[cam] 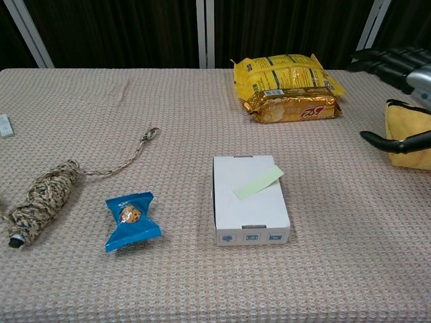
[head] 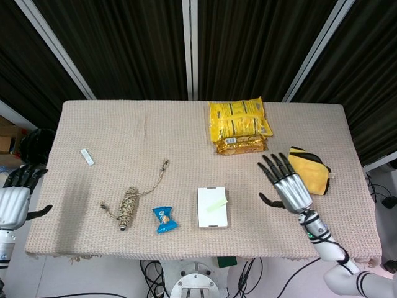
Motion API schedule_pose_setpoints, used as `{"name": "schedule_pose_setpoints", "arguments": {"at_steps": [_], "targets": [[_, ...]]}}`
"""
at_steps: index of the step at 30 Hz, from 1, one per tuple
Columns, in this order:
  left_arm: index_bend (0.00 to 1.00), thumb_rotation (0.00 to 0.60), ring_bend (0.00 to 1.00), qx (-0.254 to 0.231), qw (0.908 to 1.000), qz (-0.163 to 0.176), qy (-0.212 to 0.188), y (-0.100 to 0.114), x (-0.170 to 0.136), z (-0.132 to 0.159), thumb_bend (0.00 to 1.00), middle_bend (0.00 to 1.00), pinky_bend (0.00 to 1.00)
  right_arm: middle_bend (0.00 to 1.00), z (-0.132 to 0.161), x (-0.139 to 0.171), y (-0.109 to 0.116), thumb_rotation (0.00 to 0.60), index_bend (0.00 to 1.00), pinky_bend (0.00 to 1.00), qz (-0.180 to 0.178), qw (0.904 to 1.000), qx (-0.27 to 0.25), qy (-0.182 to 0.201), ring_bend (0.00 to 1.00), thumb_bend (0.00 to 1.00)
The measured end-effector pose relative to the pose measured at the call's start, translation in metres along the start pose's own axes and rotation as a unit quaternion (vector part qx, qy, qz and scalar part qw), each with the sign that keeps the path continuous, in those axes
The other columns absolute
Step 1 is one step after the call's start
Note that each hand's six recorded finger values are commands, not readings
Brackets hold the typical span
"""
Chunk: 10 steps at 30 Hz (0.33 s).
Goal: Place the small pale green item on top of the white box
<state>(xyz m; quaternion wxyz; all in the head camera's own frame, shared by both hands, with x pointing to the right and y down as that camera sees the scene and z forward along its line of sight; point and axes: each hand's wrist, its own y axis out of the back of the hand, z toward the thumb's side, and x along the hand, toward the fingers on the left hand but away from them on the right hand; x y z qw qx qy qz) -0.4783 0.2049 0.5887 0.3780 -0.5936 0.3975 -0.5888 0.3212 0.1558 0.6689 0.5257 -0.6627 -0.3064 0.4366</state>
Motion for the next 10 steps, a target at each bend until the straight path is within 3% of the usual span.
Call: {"name": "schedule_pose_setpoints", "arguments": {"at_steps": [3, 6, 10], "targets": [[0.19, 0.6, 0.08, -0.002, 1.0, 0.002, -0.001, -0.001, -0.001, 0.001, 0.06, 0.12, 0.14, 0.0, -0.048, 0.02, 0.008, 0.317, 0.0, 0.0, 0.022, 0.9953, 0.042, -0.084, 0.0, 0.08], [0.19, 0.6, 0.08, 0.0, 1.0, 0.001, -0.003, -0.001, 0.0, 0.002, 0.06, 0.12, 0.14, 0.0, -0.092, 0.049, 0.018, 0.318, 0.0, 0.0, 0.041, 0.9836, 0.07, -0.161, 0.0, 0.08], [0.19, 0.6, 0.08, 0.002, 1.0, 0.0, -0.006, -0.002, 0.0, 0.005, 0.06, 0.12, 0.14, 0.0, -0.112, 0.07, 0.025, 0.318, 0.0, 0.0, 0.043, 0.977, 0.075, -0.195, 0.0, 0.09]]}}
